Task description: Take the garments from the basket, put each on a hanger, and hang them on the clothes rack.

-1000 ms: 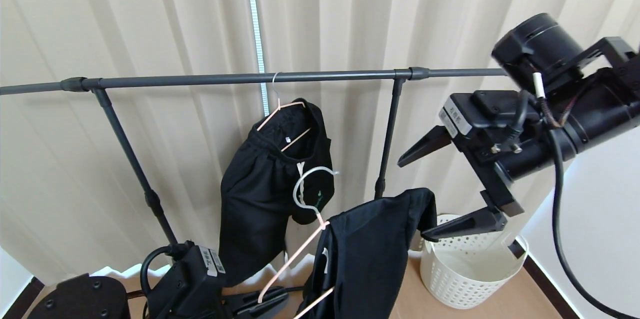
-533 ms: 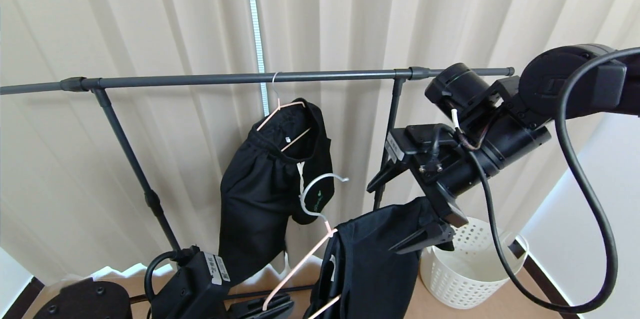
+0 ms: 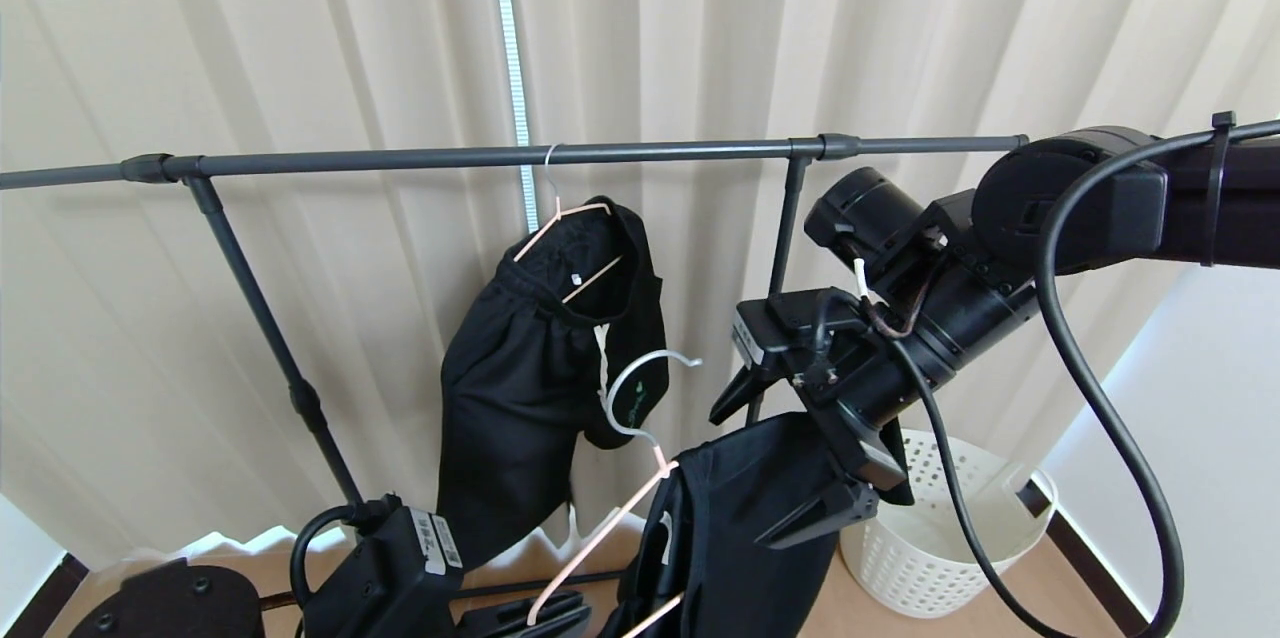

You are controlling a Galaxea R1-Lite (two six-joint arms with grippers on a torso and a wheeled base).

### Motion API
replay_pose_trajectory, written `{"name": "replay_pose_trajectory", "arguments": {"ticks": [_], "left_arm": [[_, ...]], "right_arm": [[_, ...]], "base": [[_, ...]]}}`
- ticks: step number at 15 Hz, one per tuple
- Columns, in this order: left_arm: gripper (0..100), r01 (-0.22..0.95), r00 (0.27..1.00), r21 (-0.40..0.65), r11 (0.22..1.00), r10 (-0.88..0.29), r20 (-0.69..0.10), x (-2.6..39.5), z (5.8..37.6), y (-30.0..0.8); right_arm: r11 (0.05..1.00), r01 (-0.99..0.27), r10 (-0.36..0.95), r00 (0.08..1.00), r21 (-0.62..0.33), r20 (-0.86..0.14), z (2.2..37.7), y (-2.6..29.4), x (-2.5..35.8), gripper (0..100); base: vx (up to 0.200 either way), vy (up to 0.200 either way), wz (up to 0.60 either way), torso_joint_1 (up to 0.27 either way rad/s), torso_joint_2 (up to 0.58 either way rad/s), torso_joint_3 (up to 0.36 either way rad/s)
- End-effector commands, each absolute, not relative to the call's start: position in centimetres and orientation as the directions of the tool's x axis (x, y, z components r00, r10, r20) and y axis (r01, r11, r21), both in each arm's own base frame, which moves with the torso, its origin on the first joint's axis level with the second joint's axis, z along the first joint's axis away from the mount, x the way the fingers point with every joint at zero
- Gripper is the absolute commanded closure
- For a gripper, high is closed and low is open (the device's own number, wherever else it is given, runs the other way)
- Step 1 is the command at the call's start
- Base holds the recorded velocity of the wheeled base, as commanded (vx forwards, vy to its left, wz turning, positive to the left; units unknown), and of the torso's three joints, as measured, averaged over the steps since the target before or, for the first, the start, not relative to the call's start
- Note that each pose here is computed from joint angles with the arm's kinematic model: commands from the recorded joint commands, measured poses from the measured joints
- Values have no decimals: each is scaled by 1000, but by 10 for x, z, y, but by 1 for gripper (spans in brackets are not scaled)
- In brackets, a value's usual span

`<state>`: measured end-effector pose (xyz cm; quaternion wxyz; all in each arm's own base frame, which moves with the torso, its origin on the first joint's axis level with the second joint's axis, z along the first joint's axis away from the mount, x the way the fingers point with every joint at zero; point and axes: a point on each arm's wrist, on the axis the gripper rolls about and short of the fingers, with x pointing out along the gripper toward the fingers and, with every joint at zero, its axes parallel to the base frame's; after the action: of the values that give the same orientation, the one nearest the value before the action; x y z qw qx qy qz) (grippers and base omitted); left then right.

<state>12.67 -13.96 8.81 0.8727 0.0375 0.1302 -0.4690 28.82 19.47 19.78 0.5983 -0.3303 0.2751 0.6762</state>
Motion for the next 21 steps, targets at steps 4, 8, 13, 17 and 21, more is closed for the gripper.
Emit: {"name": "replay_pose_trajectory", "arguments": {"ticks": [4, 8, 13, 17, 21], "left_arm": [[100, 829, 524, -58, 556, -809, -264, 127, 88, -140], [100, 828, 526, -58, 557, -809, -263, 127, 88, -140], [100, 828, 526, -58, 557, -809, -263, 127, 88, -140], [0, 824, 532, -62, 563, -807, -258, 129, 87, -141], [0, 767, 607, -59, 639, -751, -258, 142, 87, -127]], "right_arm": [[-132, -991, 626, -70, -17, -776, 197, 195, 288, 100], [-133, -991, 622, -78, -7, -779, 196, 194, 285, 100], [-133, -991, 630, -63, -27, -774, 204, 191, 280, 100], [-120, -991, 623, -32, -55, -782, 214, 185, 271, 100], [-82, -989, 572, 57, -126, -818, 228, 186, 258, 100]], "base": [[0, 0, 0, 0, 0, 0], [0, 0, 0, 0, 0, 0], [0, 0, 0, 0, 0, 0], [0, 0, 0, 0, 0, 0], [0, 0, 0, 0, 0, 0]]}}
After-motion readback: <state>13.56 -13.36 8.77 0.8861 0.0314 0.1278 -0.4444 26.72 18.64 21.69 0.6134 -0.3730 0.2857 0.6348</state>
